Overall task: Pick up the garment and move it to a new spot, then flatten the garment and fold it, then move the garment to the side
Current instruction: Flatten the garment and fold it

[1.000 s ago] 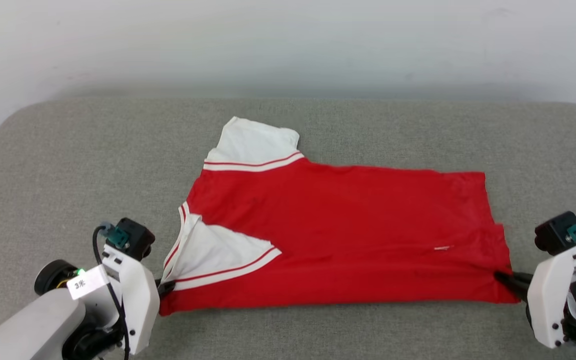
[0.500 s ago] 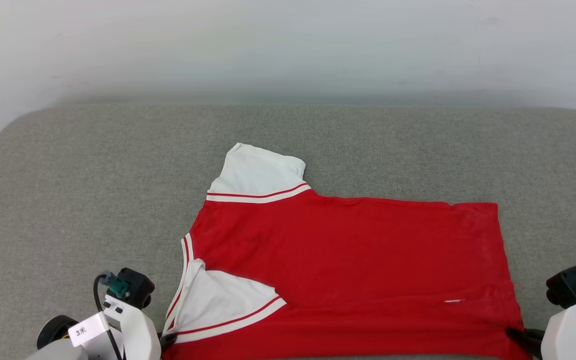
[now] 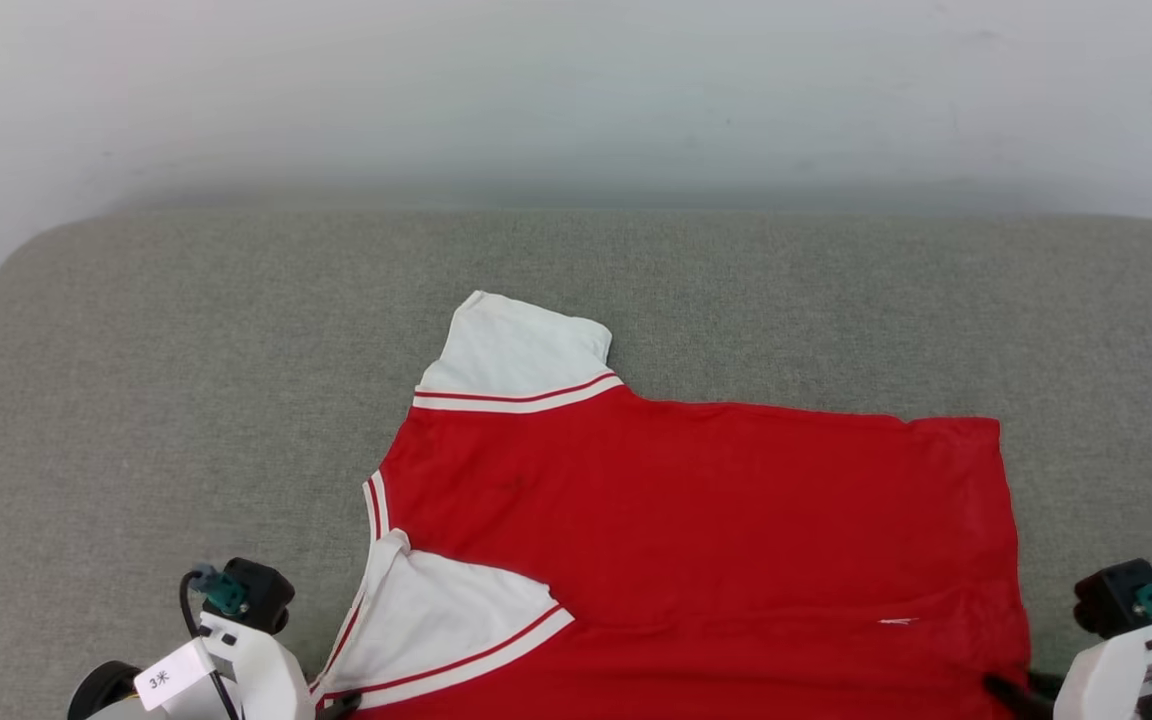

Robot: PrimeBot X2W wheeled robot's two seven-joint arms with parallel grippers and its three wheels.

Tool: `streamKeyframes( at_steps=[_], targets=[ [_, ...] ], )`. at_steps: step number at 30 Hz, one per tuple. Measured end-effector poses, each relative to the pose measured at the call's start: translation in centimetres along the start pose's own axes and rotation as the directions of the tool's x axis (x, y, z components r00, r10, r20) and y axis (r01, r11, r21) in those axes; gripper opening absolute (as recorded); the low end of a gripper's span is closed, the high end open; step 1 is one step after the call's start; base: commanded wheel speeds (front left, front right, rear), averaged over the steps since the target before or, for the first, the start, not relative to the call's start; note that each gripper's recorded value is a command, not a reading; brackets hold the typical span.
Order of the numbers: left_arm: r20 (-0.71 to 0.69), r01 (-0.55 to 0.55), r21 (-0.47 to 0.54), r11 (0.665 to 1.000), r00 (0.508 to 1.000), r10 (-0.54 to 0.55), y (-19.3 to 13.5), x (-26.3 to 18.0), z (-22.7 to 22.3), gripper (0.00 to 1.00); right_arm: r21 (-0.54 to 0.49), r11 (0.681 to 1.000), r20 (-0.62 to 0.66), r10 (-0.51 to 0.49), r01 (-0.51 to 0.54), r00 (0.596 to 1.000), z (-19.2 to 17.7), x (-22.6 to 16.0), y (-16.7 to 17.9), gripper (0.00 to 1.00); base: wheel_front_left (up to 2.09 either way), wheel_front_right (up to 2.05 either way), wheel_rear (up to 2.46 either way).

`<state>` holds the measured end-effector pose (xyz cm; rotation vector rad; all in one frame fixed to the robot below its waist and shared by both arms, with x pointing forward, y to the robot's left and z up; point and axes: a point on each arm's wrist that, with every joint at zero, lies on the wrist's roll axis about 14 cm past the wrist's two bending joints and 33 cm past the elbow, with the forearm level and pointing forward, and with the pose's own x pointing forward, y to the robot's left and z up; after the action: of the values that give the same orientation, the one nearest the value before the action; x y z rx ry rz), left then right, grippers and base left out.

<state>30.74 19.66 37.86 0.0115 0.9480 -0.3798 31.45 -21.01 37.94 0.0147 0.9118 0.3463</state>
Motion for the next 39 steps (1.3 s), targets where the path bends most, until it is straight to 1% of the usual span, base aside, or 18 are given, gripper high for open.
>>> streamKeyframes(
  at_steps=[3, 5, 8, 10, 12, 17, 20, 21, 24, 27, 29, 32, 36, 39],
  targets=[
    [0.04, -0.024, 0.004, 1.0, 0.999, 0.024, 0.6, -0.7, 0.6, 1.0, 0.0, 1.0, 0.094, -0.016, 0.016, 0.995, 1.7, -0.7, -0.3, 1.0, 0.0, 0.0, 0.0],
    [0.09, -0.031, 0.011, 0.999, 0.996, 0.03, 0.6, -1.2, 1.6, 1.0, 0.004, 1.0, 0.17, -0.025, 0.024, 0.985, 3.0, -1.3, -0.4, 1.0, 0.0, 0.0, 0.0],
    [0.169, -0.045, 0.017, 0.999, 0.985, 0.042, 0.9, -2.0, 3.6, 1.0, 0.004, 0.999, 0.314, -0.052, 0.053, 0.948, 6.0, -2.5, -0.8, 1.0, 0.0, 0.0, 0.0],
    [0.251, -0.073, 0.044, 0.996, 0.966, 0.06, 1.4, -2.6, 5.9, 1.0, 0.004, 0.997, 0.411, -0.073, 0.078, 0.909, 8.0, -3.4, -1.0, 1.0, 0.0, 0.0, 0.0],
    [0.34, -0.106, 0.07, 0.992, 0.937, 0.076, 1.8, -3.3, 8.7, 1.0, 0.02, 0.996, 0.512, -0.09, 0.092, 0.855, 10.0, -4.3, -0.8, 1.0, 0.0, 0.0, 0.0],
    [0.435, -0.152, 0.142, 0.978, 0.897, 0.076, 2.1, -3.7, 13.0, 1.0, 0.048, 0.991, 0.686, -0.121, 0.122, 0.718, 13.4, -6.5, 0.0, 1.0, 0.0, 0.0, 0.0],
    [0.486, -0.154, 0.157, 0.975, 0.872, 0.06, 1.8, -3.5, 16.0, 1.0, 0.066, 0.989, 0.738, -0.135, 0.129, 0.661, 14.5, -7.3, 0.6, 1.0, 0.0, 0.0, 0.0],
    [0.496, -0.156, 0.165, 0.974, 0.867, 0.055, 1.8, -3.3, 16.9, 1.0, 0.068, 0.989, 0.747, -0.138, 0.132, 0.65, 14.7, -7.4, 0.7, 1.0, 0.0, 0.0, 0.0],
    [0.505, -0.153, 0.182, 0.971, 0.862, 0.041, 1.9, -2.5, 19.4, 1.0, 0.075, 0.988, 0.759, -0.143, 0.133, 0.635, 15.1, -7.3, 1.2, 1.0, 0.0, 0.0, 0.0],
    [0.468, -0.093, 0.177, 0.98, 0.884, -0.001, 1.6, -0.8, 21.5, 1.0, 0.075, 0.988, 0.752, -0.146, 0.137, 0.643, 15.1, -6.6, 1.3, 1.0, 0.0, 0.0, 0.0],
    [0.44, -0.073, 0.171, 0.982, 0.898, -0.01, 1.9, 0.3, 23.0, 1.0, 0.07, 0.987, 0.74, -0.148, 0.143, 0.656, 15.0, -6.0, 1.2, 1.0, 0.0, 0.0, 0.0],
    [0.363, -0.052, 0.172, 0.984, 0.932, -0.014, 2.5, 2.3, 24.6, 1.0, 0.069, 0.987, 0.736, -0.147, 0.143, 0.661, 15.5, -5.1, 1.0, 1.0, 0.0, 0.0, 0.0],
    [0.201, -0.006, 0.164, 0.986, 0.979, -0.028, 2.4, 6.0, 25.0, 1.0, 0.07, 0.986, 0.721, -0.155, 0.152, 0.675, 15.6, -3.9, 0.5, 1.0, 0.0, 0.0, 0.0],
    [0.101, 0.023, 0.155, 0.988, 0.994, -0.039, 2.3, 8.2, 25.4, 1.0, 0.073, 0.985, 0.707, -0.164, 0.159, 0.689, 15.6, -3.0, -0.1, 1.0, 0.0, 0.0, 0.0]
  ],
)
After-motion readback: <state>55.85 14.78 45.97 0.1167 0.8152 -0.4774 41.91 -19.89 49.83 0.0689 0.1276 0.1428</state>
